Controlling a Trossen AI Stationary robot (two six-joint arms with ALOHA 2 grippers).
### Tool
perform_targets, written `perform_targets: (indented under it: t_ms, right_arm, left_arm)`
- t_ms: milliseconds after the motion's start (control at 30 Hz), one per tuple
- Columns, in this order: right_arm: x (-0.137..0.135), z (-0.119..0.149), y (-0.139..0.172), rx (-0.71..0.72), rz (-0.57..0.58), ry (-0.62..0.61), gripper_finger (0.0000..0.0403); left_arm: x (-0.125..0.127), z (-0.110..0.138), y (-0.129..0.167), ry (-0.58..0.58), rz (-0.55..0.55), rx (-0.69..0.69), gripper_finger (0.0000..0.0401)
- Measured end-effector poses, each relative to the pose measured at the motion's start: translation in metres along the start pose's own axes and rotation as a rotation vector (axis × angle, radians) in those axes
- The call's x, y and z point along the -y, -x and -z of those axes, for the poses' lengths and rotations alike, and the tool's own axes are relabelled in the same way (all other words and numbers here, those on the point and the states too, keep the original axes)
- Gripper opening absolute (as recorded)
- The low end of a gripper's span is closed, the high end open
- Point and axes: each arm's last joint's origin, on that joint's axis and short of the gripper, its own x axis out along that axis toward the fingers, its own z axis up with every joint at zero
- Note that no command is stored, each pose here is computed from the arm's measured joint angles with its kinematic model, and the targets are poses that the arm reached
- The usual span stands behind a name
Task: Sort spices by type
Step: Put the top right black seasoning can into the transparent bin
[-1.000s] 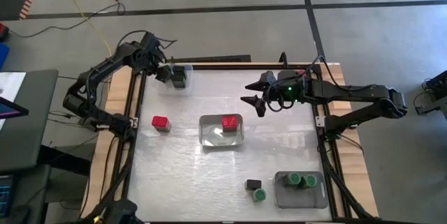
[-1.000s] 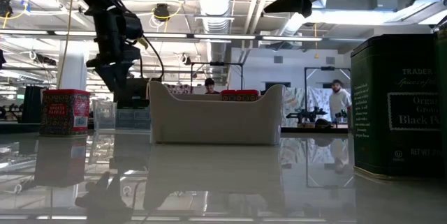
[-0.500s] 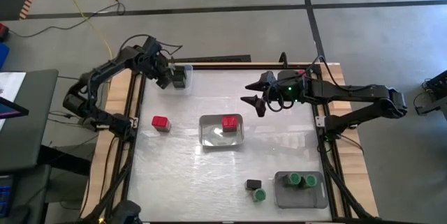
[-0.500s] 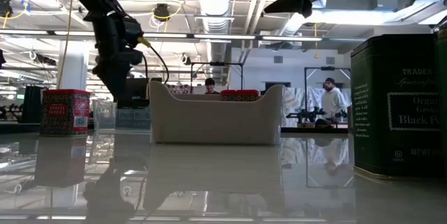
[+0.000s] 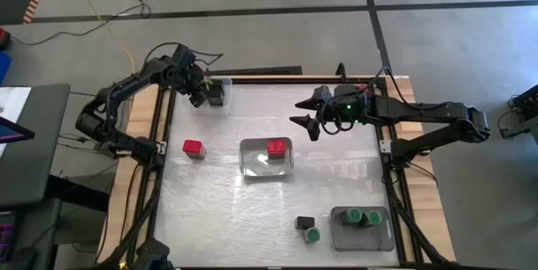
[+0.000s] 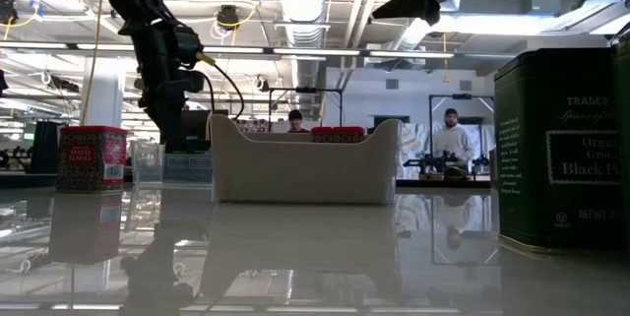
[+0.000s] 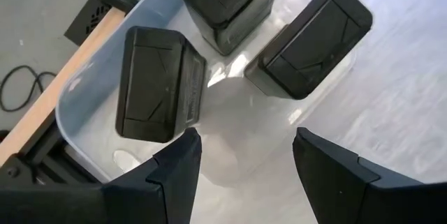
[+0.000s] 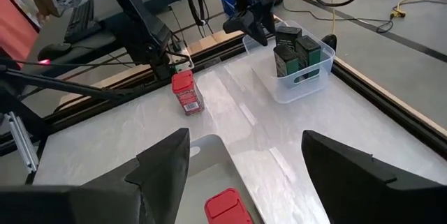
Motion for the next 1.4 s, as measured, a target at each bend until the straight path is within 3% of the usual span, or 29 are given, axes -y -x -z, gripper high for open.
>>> perform_targets:
  t_ms: [333,667,967,1400]
  right_arm:
    - [0.000,0.000,0.000,0.000,0.000,-0.012,0.0303]
    - [0.000,0.000,0.000,0.000,0.000,-0.037,0.0303]
    - [0.000,0.001,0.000,-0.008,0.003,-0.039,0.0303]
    - [0.001,0.002,0.000,-0.025,0.009,-0.036,0.0303]
  left_arm:
    - [-0.001,0.000,-0.001,-0.005,-0.046,-0.020,0.0217]
    - [-0.005,0.000,-0.022,0.002,-0.059,-0.106,0.0217]
    - [-0.009,-0.004,-0.022,-0.004,-0.150,-0.082,0.0217]
    - [-0.008,-0.002,-0.019,0.040,-0.147,-0.084,0.0217]
